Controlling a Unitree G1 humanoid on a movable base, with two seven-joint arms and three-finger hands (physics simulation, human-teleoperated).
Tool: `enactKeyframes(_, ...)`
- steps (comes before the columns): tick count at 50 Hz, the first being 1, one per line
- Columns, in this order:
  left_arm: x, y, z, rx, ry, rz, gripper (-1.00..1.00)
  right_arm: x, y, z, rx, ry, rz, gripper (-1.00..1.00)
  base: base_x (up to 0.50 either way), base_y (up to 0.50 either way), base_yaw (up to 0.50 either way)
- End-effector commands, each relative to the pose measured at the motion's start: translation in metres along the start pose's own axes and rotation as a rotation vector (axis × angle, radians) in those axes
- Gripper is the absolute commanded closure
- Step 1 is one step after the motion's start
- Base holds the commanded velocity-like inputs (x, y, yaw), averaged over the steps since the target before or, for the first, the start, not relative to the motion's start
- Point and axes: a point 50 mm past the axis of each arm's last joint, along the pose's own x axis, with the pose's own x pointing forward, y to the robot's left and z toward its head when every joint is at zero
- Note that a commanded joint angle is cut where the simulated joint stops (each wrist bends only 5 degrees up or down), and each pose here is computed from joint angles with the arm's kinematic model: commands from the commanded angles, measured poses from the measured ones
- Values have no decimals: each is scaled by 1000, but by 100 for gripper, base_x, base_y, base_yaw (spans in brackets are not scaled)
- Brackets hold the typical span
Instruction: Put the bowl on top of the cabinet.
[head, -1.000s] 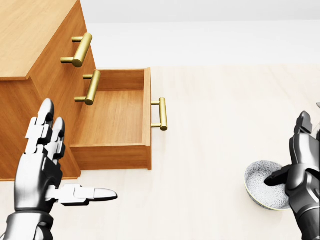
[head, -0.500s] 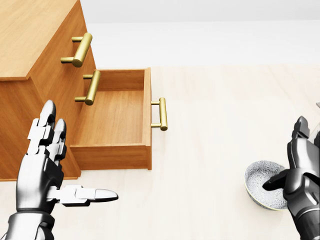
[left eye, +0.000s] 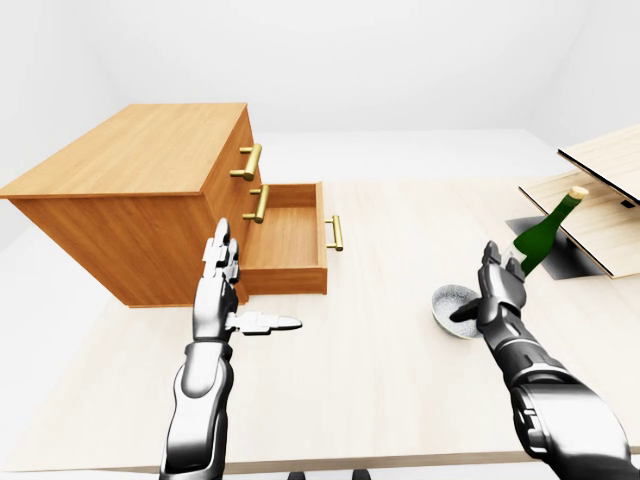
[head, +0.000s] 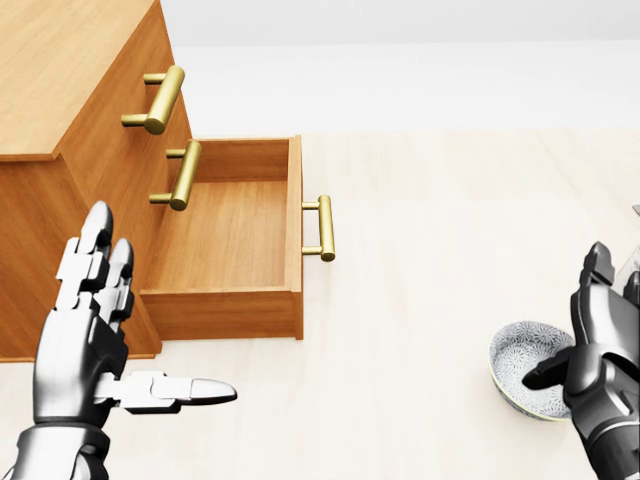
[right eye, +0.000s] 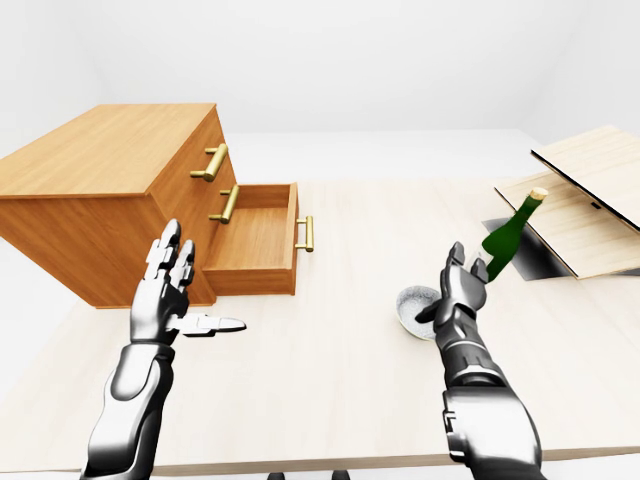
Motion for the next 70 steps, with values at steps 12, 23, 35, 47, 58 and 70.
enactKeyframes(12, -1, 0, 0, 1, 1, -1, -100, -4, 7, -3, -1, 6, 22, -100, 0, 0, 0)
enactKeyframes(23, -1, -1, 2, 2, -7, -2, -100, -6, 10, -6, 0, 14, 32, -100, 0, 0, 0)
enactKeyframes(35, -1, -1, 3, 2, -12, -1, -100, -5, 9, -5, 26, 11, 38, 100, 0, 0, 0)
enactKeyframes(47, -2, -1, 4, 2, -17, -2, -100, -3, 6, -1, 37, -5, 29, 86, 0, 0, 0)
enactKeyframes(58, -2, -1, 4, 2, -17, -2, -100, -1, 2, 2, 53, -15, 22, 88, 0, 0, 0)
enactKeyframes(70, -1, -1, 0, 3, 0, -3, -100, 4, -14, 19, 77, -62, -13, 100, 0, 0, 0)
